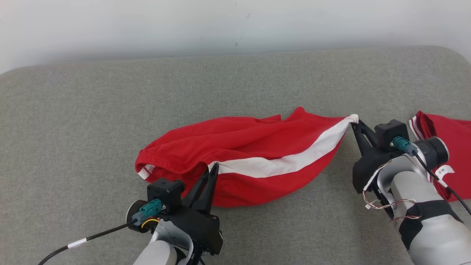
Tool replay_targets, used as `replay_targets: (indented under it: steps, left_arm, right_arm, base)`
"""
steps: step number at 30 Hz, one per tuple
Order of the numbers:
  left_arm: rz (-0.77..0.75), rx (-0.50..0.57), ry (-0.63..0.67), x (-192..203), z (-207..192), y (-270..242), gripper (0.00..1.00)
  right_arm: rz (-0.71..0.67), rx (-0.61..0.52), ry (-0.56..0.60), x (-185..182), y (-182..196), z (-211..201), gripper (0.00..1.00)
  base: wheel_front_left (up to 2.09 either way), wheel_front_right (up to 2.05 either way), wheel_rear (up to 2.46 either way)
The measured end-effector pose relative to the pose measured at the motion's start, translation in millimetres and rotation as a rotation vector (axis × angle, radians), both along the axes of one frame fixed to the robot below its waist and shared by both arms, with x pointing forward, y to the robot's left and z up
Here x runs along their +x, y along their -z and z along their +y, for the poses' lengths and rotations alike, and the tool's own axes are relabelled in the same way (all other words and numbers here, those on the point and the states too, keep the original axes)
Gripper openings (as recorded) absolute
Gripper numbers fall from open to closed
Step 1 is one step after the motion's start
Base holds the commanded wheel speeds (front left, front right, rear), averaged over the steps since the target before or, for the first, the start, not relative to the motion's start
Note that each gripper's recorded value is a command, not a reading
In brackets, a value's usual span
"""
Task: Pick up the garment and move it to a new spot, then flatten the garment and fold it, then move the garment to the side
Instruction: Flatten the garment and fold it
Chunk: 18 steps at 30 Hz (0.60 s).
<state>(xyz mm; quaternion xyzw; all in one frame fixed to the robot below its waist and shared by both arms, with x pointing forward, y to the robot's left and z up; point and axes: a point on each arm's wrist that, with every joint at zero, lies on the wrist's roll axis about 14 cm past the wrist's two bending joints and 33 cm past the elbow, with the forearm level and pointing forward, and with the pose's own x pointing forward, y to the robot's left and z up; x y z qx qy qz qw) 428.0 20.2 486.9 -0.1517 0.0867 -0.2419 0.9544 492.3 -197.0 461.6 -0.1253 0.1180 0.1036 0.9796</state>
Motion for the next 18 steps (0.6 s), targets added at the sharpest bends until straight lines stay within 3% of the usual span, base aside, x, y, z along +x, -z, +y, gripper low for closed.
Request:
replay_targets:
  steps: [7, 18]
  left_arm:
    - [-0.091, -0.019, -0.009, 0, 2, -29, 0.0]
    - [-0.276, -0.09, 0.022, 17, 7, -106, 0.0]
  right_arm:
    - [-0.115, 0.048, 0.004, 3, -38, -4, 0.0]
    - [-0.273, 0.235, 0.037, 3, -107, -7, 0.0]
  base:
    - [0.0, 0.0, 0.0]
    - [0.0, 0.0, 0.0]
